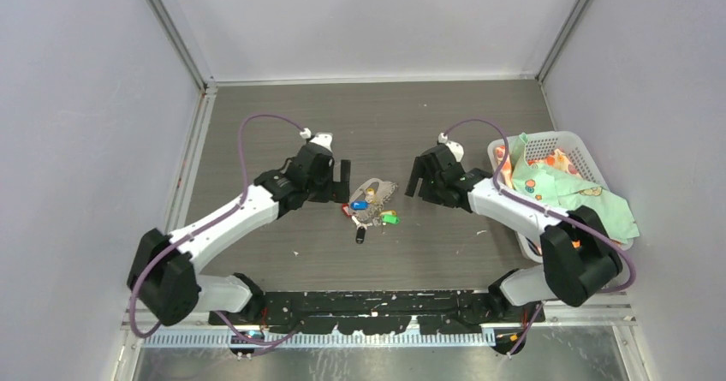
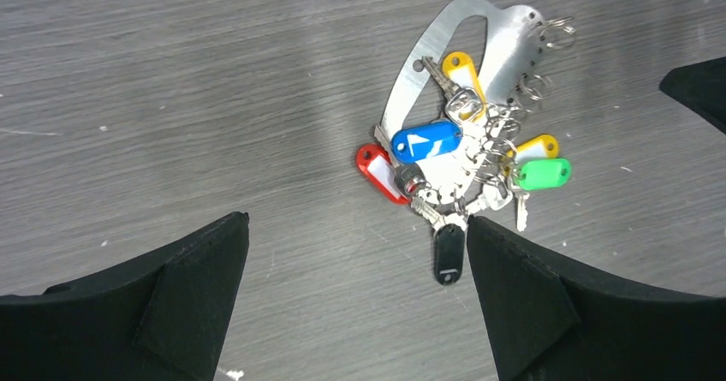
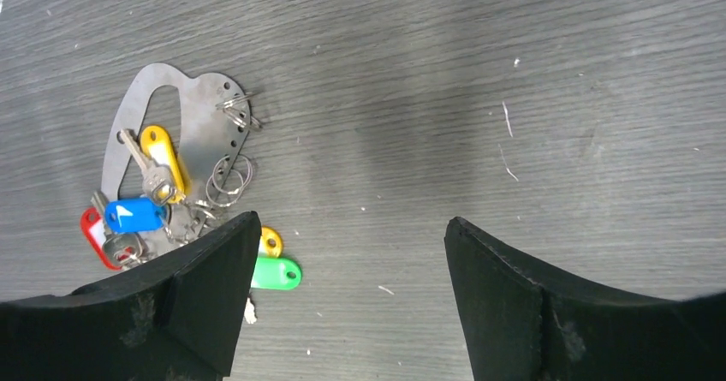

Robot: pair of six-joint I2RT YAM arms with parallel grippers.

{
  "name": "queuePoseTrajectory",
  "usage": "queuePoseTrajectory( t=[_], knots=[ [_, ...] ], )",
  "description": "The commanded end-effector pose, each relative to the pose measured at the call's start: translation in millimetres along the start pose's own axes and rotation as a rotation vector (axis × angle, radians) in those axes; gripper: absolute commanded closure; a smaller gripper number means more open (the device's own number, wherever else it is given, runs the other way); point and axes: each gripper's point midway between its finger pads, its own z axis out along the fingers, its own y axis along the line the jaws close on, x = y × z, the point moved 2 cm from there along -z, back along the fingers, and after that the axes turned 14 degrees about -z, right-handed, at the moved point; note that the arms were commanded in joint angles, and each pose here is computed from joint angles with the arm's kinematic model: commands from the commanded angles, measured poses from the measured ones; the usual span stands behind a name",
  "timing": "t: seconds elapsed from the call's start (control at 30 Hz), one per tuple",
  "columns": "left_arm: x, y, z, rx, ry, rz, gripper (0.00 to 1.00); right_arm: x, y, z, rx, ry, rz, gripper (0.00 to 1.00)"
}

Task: Remove the keys from the keyring

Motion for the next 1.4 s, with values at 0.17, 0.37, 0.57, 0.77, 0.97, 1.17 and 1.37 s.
queuePoseTrajectory(
  t=[0.17,0.37,0.57,0.77,0.97,1.17,1.37],
  knots=[
    [-4,-24,54,0.038,0.051,-0.031,0.02,-20,29,23,-0.069,-0.059,0.001,0.25],
    [1,-17,62,0.02,0.078,-0.044,0.05,-19,53,40,-0.093,-0.063,-0.082,0.26],
    [6,-1,52,0.032,0.082,-0.088,0.05,-25,58,59,-0.034,-0.076,-0.153,0.27],
    [8,3,42,0.05,0.083,-0.099,0.06,-24,67,68,-0.086,-0.104,-0.312,0.33],
    [3,6,36,0.058,0.073,-0.106,0.06,-16,78,72,-0.138,-0.089,-0.393,0.44],
    [0,5,35,0.072,0.078,-0.116,0.06,-18,77,76,-0.109,-0.082,-0.423,0.63],
    [-3,-2,32,0.11,0.094,-0.13,0.06,-28,80,77,-0.08,-0.108,-0.483,0.85]
  ],
)
